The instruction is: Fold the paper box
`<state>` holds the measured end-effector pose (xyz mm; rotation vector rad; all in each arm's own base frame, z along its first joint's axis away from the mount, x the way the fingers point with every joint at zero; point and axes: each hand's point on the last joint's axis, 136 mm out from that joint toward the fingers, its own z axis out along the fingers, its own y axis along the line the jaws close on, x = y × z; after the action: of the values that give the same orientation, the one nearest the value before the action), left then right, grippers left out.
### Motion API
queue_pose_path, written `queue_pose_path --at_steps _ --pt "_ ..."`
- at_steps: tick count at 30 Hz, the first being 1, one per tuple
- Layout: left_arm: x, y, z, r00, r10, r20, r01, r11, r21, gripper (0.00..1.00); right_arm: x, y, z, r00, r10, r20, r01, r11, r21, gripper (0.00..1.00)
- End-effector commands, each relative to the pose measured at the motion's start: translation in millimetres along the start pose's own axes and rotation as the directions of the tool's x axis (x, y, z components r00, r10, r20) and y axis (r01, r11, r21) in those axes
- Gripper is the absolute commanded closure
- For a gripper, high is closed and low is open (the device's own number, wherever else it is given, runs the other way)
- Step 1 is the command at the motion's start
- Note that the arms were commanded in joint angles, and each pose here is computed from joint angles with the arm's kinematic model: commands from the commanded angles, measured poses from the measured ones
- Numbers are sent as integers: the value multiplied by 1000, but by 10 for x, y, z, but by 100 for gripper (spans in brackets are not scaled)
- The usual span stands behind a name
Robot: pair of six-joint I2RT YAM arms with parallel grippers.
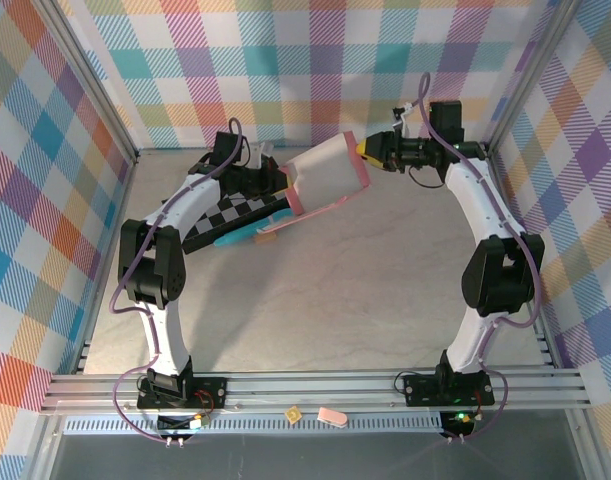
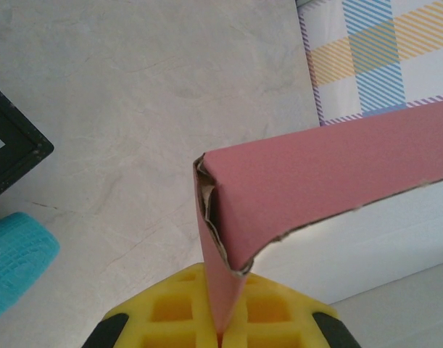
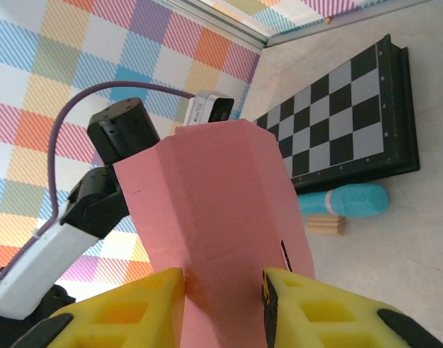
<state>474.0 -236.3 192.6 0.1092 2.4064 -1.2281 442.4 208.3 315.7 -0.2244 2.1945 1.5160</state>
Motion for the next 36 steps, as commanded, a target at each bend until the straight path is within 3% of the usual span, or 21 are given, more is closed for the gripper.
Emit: queue_pose_path --at_steps 1,19,26,30,36 --pt "-86 -219 -203 998 43 47 -45 999 26 100 62 50 1 998 -62 -7 62 996 70 65" --pt "-12 -344 -240 996 82 46 -83 997 6 100 258 -185 137 983 -170 -66 183 930 318 59" --pt "26 -401 -249 994 101 35 -101 995 -2 100 347 -355 221 968 -216 -129 251 860 444 56" --pt "66 -414 -231 994 108 23 -108 994 -9 100 400 -447 278 955 -238 -174 294 808 510 57" --pt "116 -454 -179 992 125 7 -125 992 -14 100 489 -543 414 931 -273 -243 365 727 582 69"
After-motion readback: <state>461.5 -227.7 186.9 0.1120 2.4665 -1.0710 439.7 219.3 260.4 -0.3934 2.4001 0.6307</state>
